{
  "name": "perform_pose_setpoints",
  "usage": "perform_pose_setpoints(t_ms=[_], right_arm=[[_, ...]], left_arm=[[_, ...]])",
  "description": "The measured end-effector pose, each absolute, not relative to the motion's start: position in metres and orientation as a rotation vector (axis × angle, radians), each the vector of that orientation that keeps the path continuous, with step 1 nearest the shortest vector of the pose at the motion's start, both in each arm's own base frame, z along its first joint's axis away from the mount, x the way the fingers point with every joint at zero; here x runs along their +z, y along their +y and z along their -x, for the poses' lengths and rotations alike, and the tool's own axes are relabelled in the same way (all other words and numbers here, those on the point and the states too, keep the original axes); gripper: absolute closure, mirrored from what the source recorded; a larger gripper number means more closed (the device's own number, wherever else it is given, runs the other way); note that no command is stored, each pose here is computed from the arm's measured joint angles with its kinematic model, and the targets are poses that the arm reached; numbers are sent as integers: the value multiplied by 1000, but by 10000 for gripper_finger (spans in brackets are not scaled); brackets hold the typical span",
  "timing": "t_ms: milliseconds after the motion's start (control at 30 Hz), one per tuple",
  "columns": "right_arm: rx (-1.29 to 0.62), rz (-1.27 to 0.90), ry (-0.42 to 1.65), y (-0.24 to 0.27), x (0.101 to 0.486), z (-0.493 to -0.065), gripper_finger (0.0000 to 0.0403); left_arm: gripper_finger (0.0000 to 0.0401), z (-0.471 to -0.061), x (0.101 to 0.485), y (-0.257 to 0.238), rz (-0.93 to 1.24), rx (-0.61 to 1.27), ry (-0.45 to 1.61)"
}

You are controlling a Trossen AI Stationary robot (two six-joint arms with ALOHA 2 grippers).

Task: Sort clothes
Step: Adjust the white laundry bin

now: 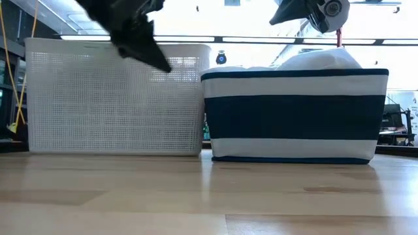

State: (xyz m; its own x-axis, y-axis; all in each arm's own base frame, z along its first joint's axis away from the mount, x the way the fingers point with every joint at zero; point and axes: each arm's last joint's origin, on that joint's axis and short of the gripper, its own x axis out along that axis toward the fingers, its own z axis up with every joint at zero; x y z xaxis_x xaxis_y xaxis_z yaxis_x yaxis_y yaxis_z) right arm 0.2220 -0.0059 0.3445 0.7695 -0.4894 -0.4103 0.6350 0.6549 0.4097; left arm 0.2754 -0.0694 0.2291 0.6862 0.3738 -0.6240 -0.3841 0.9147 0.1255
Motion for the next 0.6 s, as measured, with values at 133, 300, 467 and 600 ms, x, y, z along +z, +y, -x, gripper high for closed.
perform_pose_setpoints(t_ms=[133,300,467,600], right_arm=[[-625,-563,281,-1,344,-222,403],[-603,-566,296,5,344,-222,403],[-593,-559,328,10,341,-220,403],[-601,-572,348,10,339,-219,403]], left_arm=[[401,-292,237,-47,55,351,625],[401,-296,248,-39,188,234,554],[401,-283,266,-57,201,194,483],[401,-275,280,-67,228,217,378]])
